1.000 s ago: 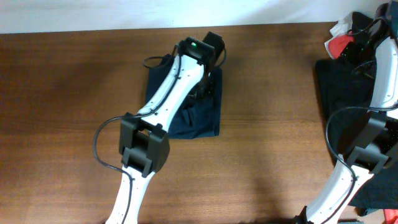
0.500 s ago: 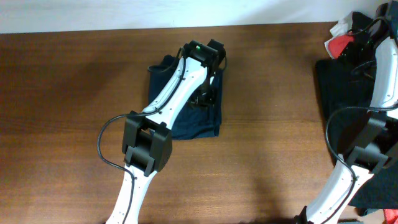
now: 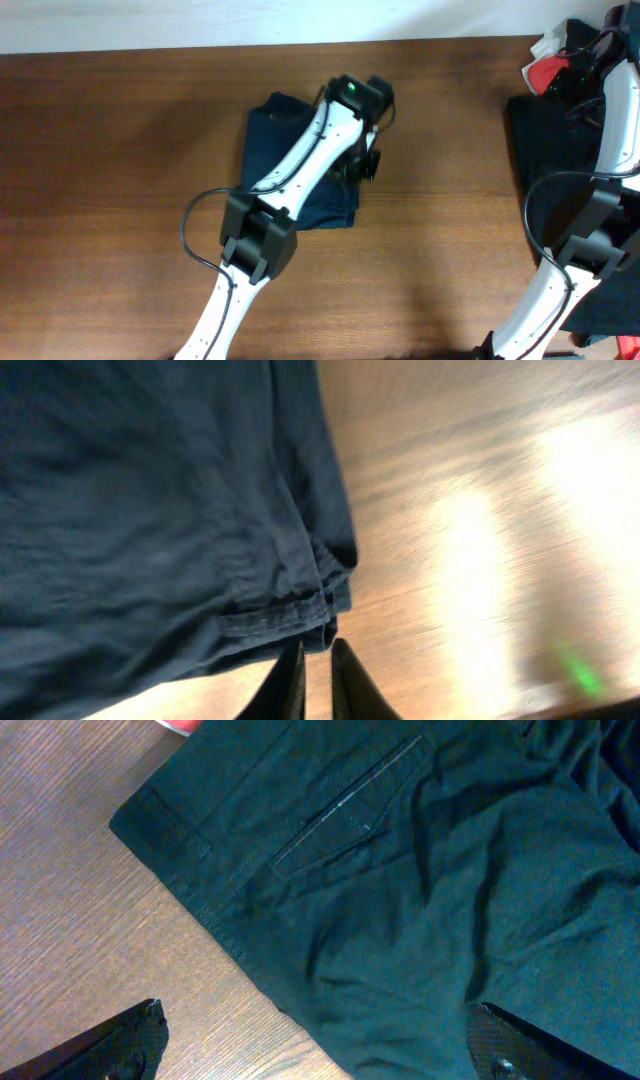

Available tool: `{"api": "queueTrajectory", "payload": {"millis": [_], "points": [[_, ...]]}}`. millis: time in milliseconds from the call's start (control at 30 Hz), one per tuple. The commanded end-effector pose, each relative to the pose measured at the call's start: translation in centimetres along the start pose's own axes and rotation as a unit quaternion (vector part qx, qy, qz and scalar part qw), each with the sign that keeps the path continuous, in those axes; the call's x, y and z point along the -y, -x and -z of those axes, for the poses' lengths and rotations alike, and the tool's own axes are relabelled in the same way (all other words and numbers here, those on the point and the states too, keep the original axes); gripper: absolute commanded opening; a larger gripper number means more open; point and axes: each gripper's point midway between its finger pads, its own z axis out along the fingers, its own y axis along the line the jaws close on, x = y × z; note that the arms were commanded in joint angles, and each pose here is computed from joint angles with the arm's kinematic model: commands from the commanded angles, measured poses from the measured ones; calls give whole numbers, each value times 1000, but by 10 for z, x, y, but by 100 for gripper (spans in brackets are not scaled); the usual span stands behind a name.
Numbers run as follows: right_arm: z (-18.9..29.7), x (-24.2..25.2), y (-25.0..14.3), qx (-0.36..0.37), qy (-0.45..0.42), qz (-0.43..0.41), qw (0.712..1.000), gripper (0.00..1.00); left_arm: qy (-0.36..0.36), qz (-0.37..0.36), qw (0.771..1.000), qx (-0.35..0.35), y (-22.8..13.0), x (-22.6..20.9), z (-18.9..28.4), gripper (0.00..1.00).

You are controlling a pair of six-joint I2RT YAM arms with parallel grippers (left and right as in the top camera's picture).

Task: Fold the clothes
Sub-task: 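Lift the left edge and fold it rightward over the shorts, then drag the folded shorts with the left gripper to the table's far-left corner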

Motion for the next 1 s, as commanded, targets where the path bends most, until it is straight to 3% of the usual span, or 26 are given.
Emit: {"api": "queueTrajectory", "payload": {"millis": [0, 133, 200, 267, 333, 433, 467, 600, 633, 733, 767, 800, 867, 900, 967], "points": [[7, 0, 3, 10, -1, -6, 1000, 99, 25, 49, 993, 102, 33, -59, 65, 96], [7, 0, 3, 10, -1, -6, 1000, 99, -28, 135, 987, 79, 33, -187, 68, 99], [7, 0, 3, 10, -1, -6, 1000, 99, -67, 129, 988, 53, 20, -224, 54, 99], [7, 0, 3, 10, -1, -6, 1000, 99, -160, 60, 984, 44, 15, -222, 33, 96], [7, 0, 3, 10, -1, -6, 1000, 99, -180, 41, 982, 36, 15, -216, 11, 93], [7, 0, 3, 10, -1, -6, 1000, 99, -205, 38, 977, 34, 20, -208, -25, 59], [7, 0, 3, 10, -1, -6, 1000, 99, -209, 38, 977, 39, 22, -207, -30, 40], [7, 0, 3, 10, -1, -6, 1000, 99, -217, 47, 973, 67, 36, -209, -28, 1], [7, 0, 3, 10, -1, -6, 1000, 99, -209, 81, 972, 75, 42, -218, -28, 1], [7, 0, 3, 10, -1, -6, 1000, 99, -129, 272, 946, 121, 44, -328, -30, 1], [7, 0, 3, 10, -1, -6, 1000, 99, -98, 350, 923, 129, 23, -387, -30, 1], [7, 0, 3, 10, -1, -6, 1000, 99, -73, 440, 885, 134, -18, -457, -31, 1], [7, 0, 3, 10, -1, -6, 1000, 99, -83, 563, 810, 141, -75, -526, -33, 6], [7, 0, 3, 10, -1, -6, 1000, 99, -105, 622, 762, 149, -109, -557, -33, 18], [7, 0, 3, 10, -1, -6, 1000, 99, -160, 650, 721, 178, -136, -581, -29, 60]]}}
